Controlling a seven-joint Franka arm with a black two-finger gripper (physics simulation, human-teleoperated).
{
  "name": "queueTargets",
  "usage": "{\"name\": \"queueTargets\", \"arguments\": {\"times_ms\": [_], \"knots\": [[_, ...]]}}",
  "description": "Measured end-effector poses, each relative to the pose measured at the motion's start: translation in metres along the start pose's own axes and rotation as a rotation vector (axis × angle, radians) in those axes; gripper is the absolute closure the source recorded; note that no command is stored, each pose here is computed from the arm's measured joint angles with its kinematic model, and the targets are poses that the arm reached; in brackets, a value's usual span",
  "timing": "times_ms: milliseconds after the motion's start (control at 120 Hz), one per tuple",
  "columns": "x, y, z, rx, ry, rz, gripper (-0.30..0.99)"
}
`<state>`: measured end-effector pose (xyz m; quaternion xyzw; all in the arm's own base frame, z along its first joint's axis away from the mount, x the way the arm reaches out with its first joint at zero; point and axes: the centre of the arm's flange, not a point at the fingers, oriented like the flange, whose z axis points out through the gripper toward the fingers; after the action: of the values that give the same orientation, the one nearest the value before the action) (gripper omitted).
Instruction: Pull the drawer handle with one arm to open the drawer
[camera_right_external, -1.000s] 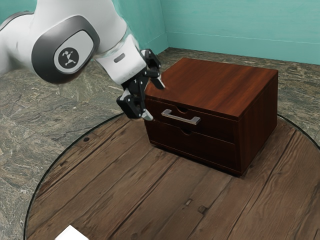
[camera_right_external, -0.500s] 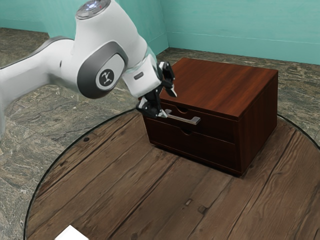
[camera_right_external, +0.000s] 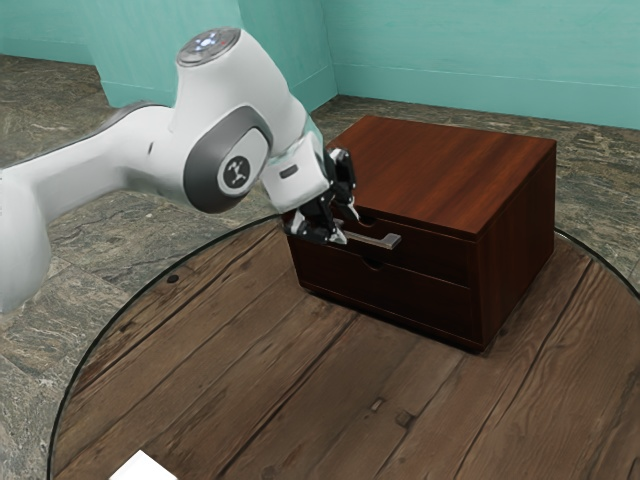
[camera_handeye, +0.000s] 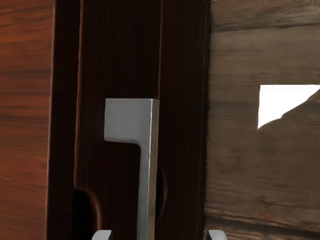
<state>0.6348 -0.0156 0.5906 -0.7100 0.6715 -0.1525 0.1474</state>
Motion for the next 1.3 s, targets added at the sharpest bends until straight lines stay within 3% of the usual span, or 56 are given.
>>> {"name": "queueTargets", "arguments": {"times_ms": [617,925,1300], "knots": [[-0.010,-0.001,0.030,-0.032,-0.004,0.012,0.51],[-0.009,0.001,0.031,-0.035,0.009,0.012,0.62],[-0.011,0.024,0.021,-0.055,0.032,0.011,0.65]]}}
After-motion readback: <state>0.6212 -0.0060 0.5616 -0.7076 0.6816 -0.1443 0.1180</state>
